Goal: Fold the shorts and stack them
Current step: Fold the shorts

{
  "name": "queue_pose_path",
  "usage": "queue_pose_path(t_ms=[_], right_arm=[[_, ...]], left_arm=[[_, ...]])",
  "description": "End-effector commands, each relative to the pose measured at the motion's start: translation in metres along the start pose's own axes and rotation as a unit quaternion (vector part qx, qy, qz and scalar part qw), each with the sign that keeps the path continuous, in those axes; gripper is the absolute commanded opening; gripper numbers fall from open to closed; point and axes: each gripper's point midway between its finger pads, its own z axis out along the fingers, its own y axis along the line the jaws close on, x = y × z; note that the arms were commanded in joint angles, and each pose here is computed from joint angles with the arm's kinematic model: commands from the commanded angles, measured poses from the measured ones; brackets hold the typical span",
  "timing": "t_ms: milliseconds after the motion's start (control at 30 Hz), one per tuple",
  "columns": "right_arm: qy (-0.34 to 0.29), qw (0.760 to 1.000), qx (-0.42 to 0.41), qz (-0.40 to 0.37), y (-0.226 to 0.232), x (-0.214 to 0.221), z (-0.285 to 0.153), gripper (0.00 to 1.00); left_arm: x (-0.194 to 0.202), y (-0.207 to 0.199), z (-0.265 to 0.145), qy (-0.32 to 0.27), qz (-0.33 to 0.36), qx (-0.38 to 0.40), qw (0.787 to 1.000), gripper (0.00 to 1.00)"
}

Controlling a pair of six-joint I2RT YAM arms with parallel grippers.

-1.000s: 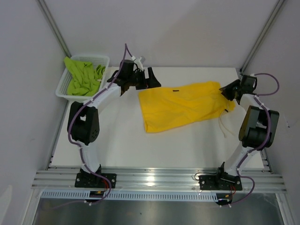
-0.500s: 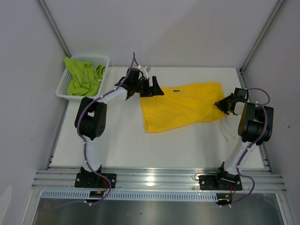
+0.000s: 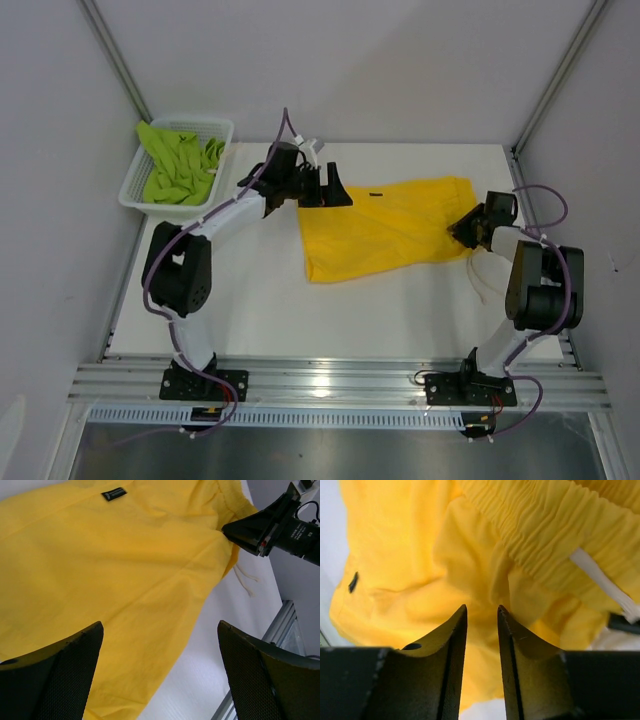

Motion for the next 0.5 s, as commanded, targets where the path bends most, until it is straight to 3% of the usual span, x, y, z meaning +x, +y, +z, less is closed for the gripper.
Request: queue_pose_path(t_ms=[0, 67, 100, 200, 267, 400, 467], right_arm=[[-0.043, 0.998, -0.011, -0.046, 0.014, -0.031, -0.039, 0.34], [-0.042, 0.998, 0.001, -0.043, 0.008, -0.037, -0.055, 0.4], [-0.052, 0.998, -0.005, -0.041, 0.01, -0.042, -0.069, 0.55], [-0.068, 0.997, -0.004, -0.022, -0.002, -0.047, -0.089, 0.77], [-0.069, 0.997, 0.01, -0.014, -0.014, -0.047, -0.093, 0.79], [-0.057, 0.997, 0.059, 0.008, -0.043, -0.039, -0.091, 0.97], [-0.053, 0.996, 0.064, 0.026, -0.052, -0.032, -0.087, 1.0]], left_arm=[[-0.01, -0.043, -0.029, -0.024, 0.055, 0.01, 0.998, 0.97], [-0.008, -0.055, -0.035, -0.027, 0.069, 0.009, 0.997, 0.97], [-0.004, -0.063, -0.034, -0.024, 0.077, 0.012, 0.997, 0.97], [0.004, -0.075, -0.033, -0.016, 0.083, 0.014, 0.996, 0.97], [0.005, -0.082, -0.034, -0.019, 0.085, 0.019, 0.996, 0.97], [0.019, -0.097, -0.04, -0.015, 0.093, 0.026, 0.995, 0.97], [0.028, -0.098, -0.044, -0.01, 0.095, 0.02, 0.995, 0.97]])
